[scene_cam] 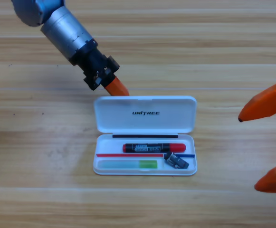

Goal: Clean up eraser and pencils

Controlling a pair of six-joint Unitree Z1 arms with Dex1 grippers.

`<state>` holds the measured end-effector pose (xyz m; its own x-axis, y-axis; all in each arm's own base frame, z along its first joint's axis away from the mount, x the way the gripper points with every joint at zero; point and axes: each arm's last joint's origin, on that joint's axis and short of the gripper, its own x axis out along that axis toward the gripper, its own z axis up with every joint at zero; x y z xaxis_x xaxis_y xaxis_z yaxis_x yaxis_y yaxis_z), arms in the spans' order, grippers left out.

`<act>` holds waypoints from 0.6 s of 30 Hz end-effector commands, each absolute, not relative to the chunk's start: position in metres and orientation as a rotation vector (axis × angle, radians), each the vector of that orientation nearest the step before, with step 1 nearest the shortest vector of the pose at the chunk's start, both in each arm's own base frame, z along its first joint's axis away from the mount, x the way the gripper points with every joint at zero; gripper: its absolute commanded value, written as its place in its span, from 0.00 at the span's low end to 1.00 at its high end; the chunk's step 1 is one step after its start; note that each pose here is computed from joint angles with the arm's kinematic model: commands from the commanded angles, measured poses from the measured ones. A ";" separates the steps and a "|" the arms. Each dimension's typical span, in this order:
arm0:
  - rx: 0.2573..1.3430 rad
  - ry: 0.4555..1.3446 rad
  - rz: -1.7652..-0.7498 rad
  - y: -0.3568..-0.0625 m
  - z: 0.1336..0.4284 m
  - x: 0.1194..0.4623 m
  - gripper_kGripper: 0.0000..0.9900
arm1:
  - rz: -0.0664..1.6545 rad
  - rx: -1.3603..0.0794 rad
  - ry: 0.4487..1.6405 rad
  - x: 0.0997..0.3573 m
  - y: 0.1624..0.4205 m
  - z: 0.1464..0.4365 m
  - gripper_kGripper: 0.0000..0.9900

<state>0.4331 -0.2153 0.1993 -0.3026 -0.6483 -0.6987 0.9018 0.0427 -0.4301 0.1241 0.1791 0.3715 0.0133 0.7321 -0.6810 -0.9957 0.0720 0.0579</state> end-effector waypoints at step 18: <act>0.521 1.117 -1.622 -0.241 0.211 0.383 0.00 | 1.476 -0.499 0.746 0.138 0.195 0.350 0.99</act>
